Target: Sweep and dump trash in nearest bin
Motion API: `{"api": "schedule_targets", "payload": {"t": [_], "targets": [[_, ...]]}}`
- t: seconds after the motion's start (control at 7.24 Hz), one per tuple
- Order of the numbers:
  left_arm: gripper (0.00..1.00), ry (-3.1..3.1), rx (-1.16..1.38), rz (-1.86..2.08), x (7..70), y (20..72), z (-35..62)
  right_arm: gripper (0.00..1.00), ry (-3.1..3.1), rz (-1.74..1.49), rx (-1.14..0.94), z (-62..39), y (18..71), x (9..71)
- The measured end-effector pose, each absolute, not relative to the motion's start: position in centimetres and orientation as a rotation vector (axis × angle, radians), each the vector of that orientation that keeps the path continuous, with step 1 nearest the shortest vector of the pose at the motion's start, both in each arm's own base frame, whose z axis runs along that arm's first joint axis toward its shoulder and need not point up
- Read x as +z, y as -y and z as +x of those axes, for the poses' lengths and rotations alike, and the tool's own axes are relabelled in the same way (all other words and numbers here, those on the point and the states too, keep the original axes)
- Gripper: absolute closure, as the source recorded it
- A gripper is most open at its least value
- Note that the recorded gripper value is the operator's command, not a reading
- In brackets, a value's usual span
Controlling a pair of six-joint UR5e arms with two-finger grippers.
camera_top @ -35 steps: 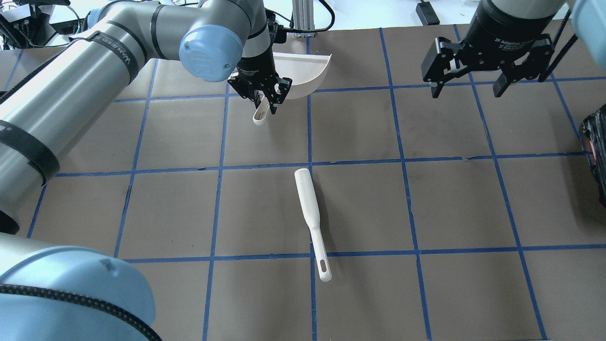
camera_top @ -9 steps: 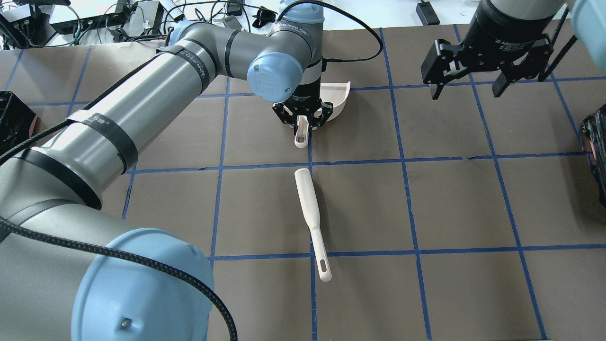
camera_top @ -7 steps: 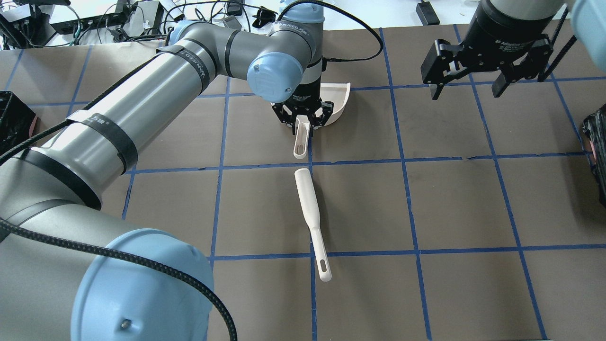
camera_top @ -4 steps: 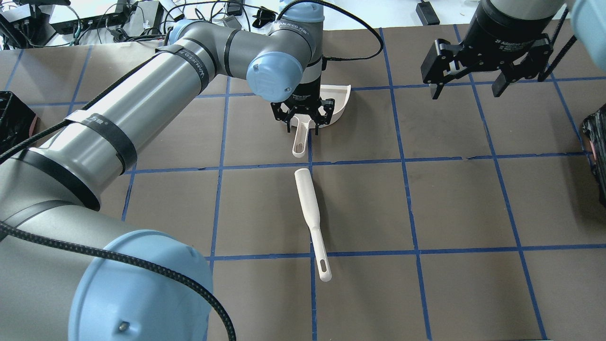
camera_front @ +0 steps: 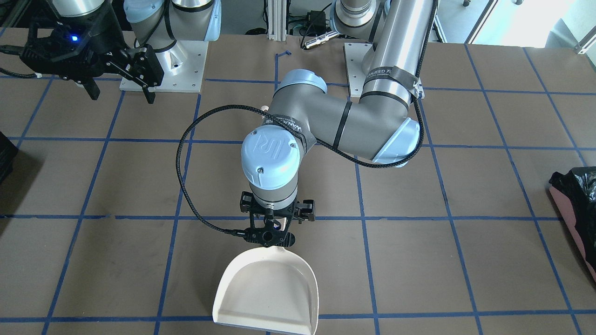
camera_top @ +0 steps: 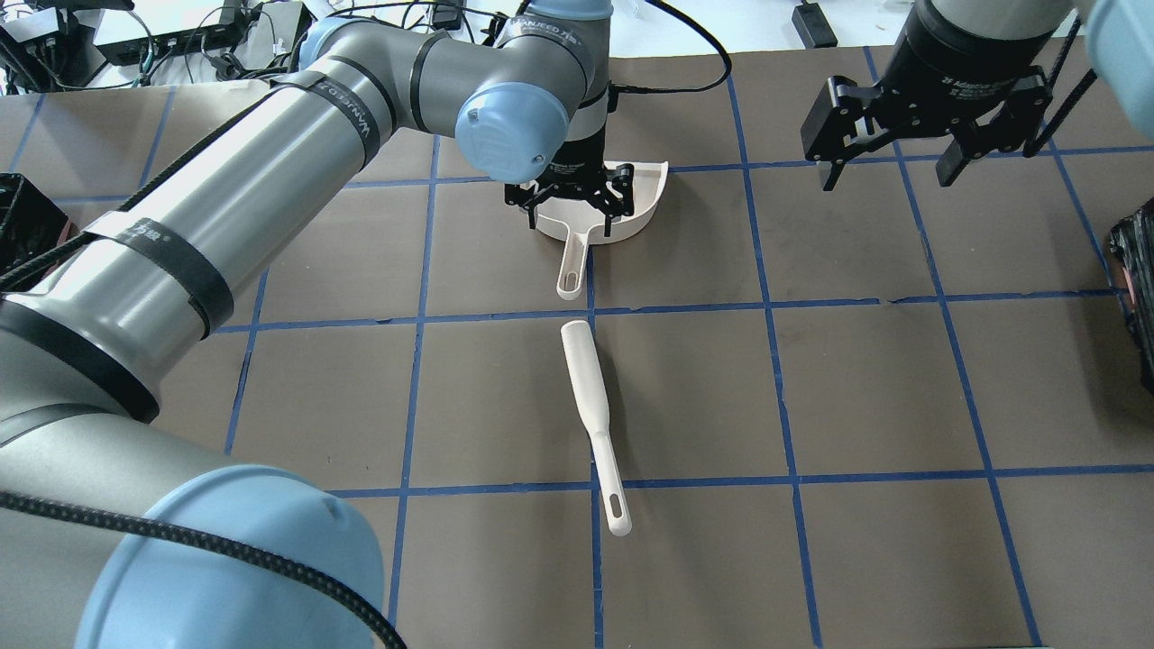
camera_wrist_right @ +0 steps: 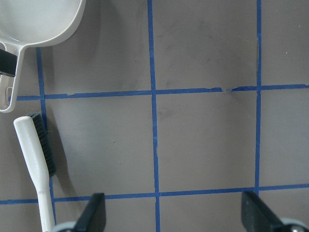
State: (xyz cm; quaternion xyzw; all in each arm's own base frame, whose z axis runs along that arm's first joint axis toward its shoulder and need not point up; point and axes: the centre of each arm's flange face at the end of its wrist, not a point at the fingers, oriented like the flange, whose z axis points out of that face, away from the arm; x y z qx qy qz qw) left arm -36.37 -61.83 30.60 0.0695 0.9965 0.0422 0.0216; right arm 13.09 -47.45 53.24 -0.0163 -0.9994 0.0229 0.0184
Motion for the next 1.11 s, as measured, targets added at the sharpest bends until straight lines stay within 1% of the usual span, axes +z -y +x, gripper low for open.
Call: {"api": "schedule_targets", "payload": {"t": [0.28,0.69,1.11], "targets": [[0.00,-3.061,0.085,0.188,32.8,61.9,-34.5,0.00,3.103,-0.050,0.072,13.1,47.5,53.2],[0.00,-3.041,0.022,0.102,38.9,61.3,-30.0,0.00,3.105,-0.051,0.076,13.1,47.4,53.3],[0.00,-2.957,0.023,0.079,42.8,57.3,-26.9,0.00,3.115,-0.048,0.079,13.3,47.4,53.4]]}}
